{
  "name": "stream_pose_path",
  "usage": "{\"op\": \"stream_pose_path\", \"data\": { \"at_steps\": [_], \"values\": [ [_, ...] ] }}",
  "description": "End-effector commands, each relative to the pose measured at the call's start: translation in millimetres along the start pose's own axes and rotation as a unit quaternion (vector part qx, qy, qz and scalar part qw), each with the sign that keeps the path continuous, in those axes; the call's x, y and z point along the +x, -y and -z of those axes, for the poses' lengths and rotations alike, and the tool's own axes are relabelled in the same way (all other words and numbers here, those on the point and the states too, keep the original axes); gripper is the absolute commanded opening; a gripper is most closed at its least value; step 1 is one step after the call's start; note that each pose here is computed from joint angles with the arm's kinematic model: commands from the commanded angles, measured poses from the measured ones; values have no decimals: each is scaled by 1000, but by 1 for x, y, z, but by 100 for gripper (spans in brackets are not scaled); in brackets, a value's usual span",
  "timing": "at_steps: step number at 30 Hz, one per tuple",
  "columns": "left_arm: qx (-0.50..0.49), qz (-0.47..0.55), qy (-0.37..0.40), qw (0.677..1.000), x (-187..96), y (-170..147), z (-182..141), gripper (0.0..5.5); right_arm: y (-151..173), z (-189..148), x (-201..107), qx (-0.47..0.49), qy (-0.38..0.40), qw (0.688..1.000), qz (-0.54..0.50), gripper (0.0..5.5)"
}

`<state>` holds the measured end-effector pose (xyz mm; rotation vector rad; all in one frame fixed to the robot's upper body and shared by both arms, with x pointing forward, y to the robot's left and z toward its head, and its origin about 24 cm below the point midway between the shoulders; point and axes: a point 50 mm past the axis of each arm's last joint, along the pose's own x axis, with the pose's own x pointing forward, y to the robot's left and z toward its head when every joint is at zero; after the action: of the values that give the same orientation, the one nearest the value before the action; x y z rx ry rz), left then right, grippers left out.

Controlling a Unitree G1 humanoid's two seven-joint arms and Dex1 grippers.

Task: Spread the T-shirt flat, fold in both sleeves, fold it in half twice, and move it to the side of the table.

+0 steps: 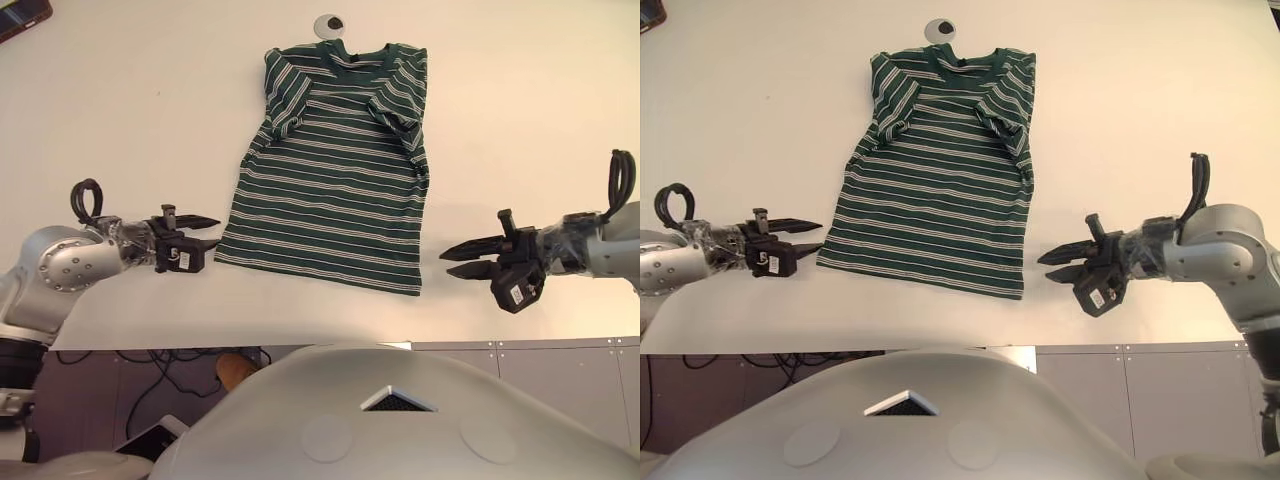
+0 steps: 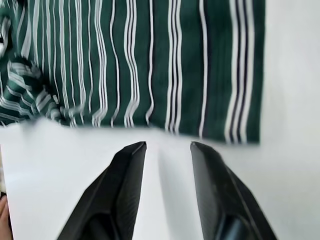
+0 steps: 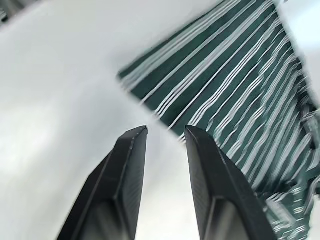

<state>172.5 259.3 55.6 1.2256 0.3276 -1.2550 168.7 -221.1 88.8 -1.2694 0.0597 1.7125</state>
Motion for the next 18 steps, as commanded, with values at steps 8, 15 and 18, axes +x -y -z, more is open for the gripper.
{"op": "stream_pose_path", "data": {
  "at_steps": [8,15,18],
  "values": [
    [16,80,10,997,18,21,-6,43,-21,2,33,7,35,999,34,137],
    [5,80,14,997,24,21,-7,1,23,-40,40,-17,53,996,64,137],
    [-1,80,17,997,26,22,-8,1,31,-53,38,-31,41,998,46,137]
  ]
}}
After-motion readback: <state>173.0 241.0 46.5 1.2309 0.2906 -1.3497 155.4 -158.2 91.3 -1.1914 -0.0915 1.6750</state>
